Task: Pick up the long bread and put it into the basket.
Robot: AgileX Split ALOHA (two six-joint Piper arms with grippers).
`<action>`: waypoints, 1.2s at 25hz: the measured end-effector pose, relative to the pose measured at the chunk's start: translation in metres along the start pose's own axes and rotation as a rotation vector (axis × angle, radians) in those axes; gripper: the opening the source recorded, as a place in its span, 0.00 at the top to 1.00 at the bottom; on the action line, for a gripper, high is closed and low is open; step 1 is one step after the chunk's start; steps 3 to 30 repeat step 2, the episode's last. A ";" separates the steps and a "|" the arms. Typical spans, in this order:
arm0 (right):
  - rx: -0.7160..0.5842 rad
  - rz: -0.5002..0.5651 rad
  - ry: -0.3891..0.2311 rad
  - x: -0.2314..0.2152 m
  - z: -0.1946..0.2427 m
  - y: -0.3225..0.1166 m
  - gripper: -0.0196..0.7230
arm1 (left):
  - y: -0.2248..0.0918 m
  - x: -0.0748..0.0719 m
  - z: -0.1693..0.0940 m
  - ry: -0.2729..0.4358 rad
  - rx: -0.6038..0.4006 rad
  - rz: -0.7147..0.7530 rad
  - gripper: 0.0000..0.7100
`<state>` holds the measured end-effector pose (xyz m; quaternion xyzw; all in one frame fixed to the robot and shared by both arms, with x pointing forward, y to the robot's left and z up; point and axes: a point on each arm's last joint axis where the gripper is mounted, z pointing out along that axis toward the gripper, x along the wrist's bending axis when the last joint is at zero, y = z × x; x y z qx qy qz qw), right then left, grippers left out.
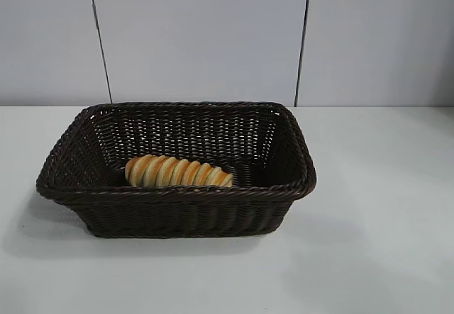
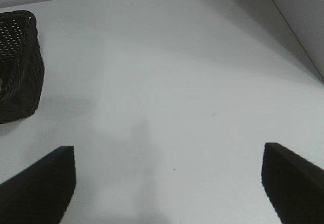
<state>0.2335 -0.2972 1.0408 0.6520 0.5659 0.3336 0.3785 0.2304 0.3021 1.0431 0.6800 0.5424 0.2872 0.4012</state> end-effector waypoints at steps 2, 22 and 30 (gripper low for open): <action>0.000 0.000 0.000 0.000 0.000 0.000 0.04 | 0.000 0.000 0.000 0.000 0.000 0.000 0.02; 0.000 0.000 0.000 0.000 0.000 0.000 0.04 | 0.000 0.000 0.000 0.000 0.000 0.000 0.02; 0.000 0.000 0.000 0.000 0.000 0.000 0.04 | 0.000 0.000 0.000 0.000 0.000 0.000 0.02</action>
